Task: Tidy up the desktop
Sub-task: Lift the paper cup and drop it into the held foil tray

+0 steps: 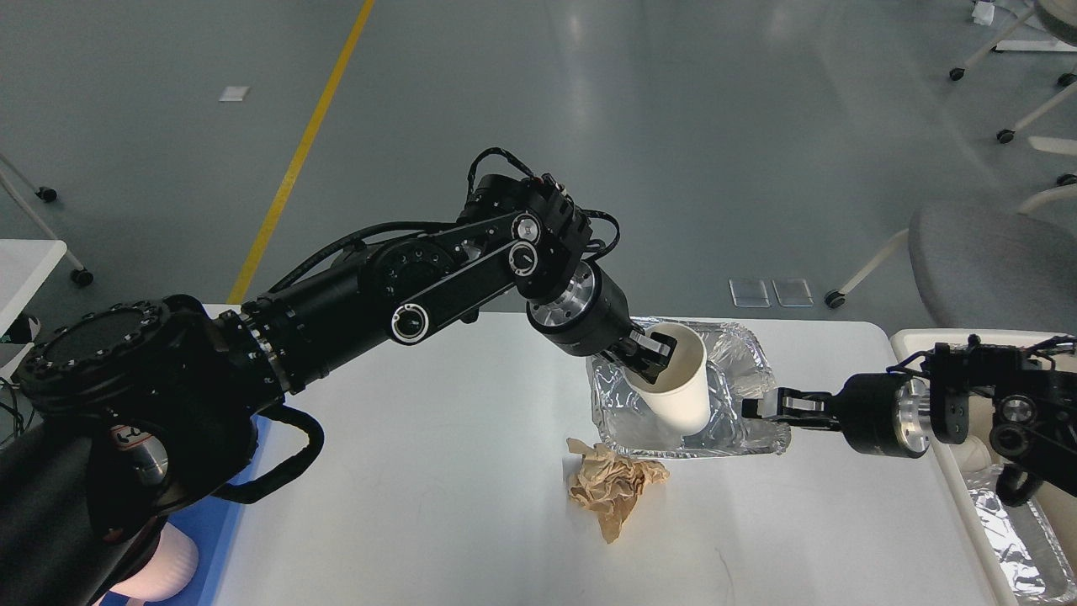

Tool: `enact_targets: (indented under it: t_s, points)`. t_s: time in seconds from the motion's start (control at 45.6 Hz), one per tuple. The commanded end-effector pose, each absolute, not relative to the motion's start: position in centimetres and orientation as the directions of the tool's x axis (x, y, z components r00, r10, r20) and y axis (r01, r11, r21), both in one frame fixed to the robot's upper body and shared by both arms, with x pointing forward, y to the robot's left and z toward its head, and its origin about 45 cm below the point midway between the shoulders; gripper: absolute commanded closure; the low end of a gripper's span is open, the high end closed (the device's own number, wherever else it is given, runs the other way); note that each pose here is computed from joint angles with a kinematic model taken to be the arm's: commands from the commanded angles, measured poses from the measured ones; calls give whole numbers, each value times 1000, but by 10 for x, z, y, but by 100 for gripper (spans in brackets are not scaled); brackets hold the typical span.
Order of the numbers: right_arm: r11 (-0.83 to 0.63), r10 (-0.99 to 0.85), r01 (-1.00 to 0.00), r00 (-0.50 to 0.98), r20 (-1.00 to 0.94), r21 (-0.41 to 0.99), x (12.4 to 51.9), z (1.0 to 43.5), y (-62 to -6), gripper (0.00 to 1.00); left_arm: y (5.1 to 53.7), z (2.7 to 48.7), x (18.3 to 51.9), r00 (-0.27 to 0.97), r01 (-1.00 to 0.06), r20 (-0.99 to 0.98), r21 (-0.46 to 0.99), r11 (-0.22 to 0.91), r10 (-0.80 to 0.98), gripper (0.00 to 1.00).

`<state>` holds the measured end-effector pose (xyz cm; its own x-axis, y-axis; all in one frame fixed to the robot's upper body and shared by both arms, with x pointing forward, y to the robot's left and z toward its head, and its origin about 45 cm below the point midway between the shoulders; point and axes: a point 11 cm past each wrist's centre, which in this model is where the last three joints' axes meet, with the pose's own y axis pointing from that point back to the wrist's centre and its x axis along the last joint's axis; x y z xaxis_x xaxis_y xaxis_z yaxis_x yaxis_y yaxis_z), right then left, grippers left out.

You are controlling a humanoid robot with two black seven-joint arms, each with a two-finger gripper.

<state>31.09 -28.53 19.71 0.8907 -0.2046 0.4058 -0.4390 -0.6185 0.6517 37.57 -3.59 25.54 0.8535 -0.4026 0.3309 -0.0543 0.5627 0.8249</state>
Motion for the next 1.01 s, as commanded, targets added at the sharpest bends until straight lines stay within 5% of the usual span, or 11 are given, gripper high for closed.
enact_targets:
  t_s: [0.0, 0.417, 0.461, 0.526, 0.636, 0.724, 0.987]
  points:
    - [-621, -205, -436, 892, 402, 651, 310, 196, -284, 100, -34, 255, 379, 860, -61, 328, 827, 559, -392, 100]
    - [-627, -201, -432, 894, 401, 648, 308, 197, -282, 100, -38, 254, 390, 875, -119, 357, 813, 570, -326, 94]
    - [-628, -200, -431, 894, 401, 648, 308, 197, -282, 100, -38, 254, 389, 876, -118, 356, 811, 572, -324, 85]
    - [-627, -201, -431, 894, 400, 649, 308, 197, -282, 100, -41, 255, 389, 879, -123, 363, 799, 588, -309, 54]
    - [-633, -196, -426, 896, 398, 646, 306, 197, -280, 100, -41, 258, 393, 880, -151, 382, 789, 596, -283, 38]
    - [-637, -191, -419, 899, 394, 647, 305, 197, -279, 100, -40, 261, 394, 884, -144, 375, 786, 601, -278, 2]
    - [-645, -184, -407, 904, 386, 647, 301, 197, -277, 100, -42, 274, 397, 892, -145, 376, 763, 630, -251, 1]
